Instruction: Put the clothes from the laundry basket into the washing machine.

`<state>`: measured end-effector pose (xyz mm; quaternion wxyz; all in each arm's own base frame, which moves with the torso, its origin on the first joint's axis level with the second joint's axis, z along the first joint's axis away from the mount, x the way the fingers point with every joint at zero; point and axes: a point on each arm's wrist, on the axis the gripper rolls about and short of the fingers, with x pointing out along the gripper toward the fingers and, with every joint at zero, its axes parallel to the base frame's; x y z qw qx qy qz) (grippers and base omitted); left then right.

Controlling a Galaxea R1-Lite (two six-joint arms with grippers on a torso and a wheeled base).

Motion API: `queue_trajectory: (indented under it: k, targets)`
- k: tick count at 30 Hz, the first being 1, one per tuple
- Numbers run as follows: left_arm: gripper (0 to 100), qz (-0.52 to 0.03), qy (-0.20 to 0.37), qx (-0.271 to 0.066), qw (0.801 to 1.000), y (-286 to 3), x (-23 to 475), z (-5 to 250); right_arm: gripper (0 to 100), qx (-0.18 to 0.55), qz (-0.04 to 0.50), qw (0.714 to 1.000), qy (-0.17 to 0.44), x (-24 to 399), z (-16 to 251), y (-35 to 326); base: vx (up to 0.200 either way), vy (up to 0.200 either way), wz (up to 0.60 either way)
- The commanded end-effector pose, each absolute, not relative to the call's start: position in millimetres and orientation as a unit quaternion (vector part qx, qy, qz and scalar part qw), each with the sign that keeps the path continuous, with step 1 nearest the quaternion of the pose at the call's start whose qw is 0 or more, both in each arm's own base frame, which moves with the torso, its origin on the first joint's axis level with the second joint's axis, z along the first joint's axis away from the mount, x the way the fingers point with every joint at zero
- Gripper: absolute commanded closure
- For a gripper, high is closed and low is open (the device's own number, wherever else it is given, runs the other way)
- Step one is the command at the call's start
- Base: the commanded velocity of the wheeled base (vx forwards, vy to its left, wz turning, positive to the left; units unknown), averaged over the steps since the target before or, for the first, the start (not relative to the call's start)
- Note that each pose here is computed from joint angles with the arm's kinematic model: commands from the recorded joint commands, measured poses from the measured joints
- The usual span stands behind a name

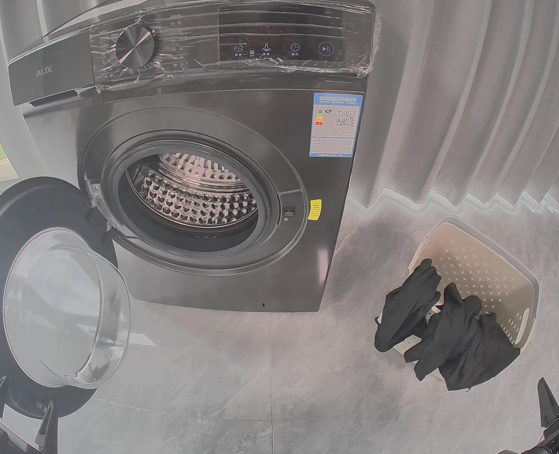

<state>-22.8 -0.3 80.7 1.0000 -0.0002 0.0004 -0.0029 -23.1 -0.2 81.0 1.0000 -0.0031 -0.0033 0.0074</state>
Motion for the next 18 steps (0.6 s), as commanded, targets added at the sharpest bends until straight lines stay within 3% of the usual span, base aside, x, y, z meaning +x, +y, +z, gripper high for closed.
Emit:
queue_trajectory:
  k: [1,11,18]
  targets:
    - [0,-0.003,0.0,0.0,1.0,-0.3,-22.8,75.5,0,-0.004,0.009,1.0,0.002,-22.3,75.8,-0.1,0.0,0.0,0.0]
    - [0,-0.003,0.0,-0.002,1.0,-0.3,-22.8,75.5,0,-0.004,0.01,1.0,0.001,-22.3,76.1,-0.1,0.0,0.0,-0.54]
    - [0,-0.003,0.0,-0.002,1.0,-0.3,-22.8,75.5,0,-0.004,0.01,1.0,0.001,-22.5,75.9,-0.2,0.0,0.0,0.0]
